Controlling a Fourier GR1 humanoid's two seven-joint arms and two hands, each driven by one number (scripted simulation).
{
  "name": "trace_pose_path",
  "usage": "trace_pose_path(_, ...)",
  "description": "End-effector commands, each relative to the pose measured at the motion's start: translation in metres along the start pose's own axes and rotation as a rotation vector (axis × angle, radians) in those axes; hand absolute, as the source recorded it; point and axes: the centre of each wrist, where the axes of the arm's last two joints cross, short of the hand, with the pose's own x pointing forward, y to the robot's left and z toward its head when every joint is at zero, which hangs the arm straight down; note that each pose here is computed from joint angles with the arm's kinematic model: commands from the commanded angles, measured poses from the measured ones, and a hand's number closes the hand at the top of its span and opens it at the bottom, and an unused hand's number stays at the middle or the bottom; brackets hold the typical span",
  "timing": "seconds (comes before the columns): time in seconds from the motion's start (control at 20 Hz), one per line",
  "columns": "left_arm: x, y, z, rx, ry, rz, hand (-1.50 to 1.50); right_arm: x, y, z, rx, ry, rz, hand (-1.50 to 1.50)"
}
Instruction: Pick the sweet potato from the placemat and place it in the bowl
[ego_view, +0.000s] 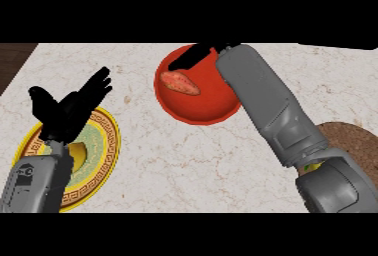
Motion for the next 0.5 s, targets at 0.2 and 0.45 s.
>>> trace_pose_path(0.2, -0.002, 0.012, 0.010, 0.027, 0.009, 0.005, 0.00, -0.028, -0.089, 0.010, -0.128, -0.054, -0.044, -1.50)
trace_pose_path(0.45, -0.012, 0.008, 0.015, 0.034, 0.041, 0.016, 0.00, -0.038, -0.144, 0.024, -0.017, -0.206, -0.023, -1.50)
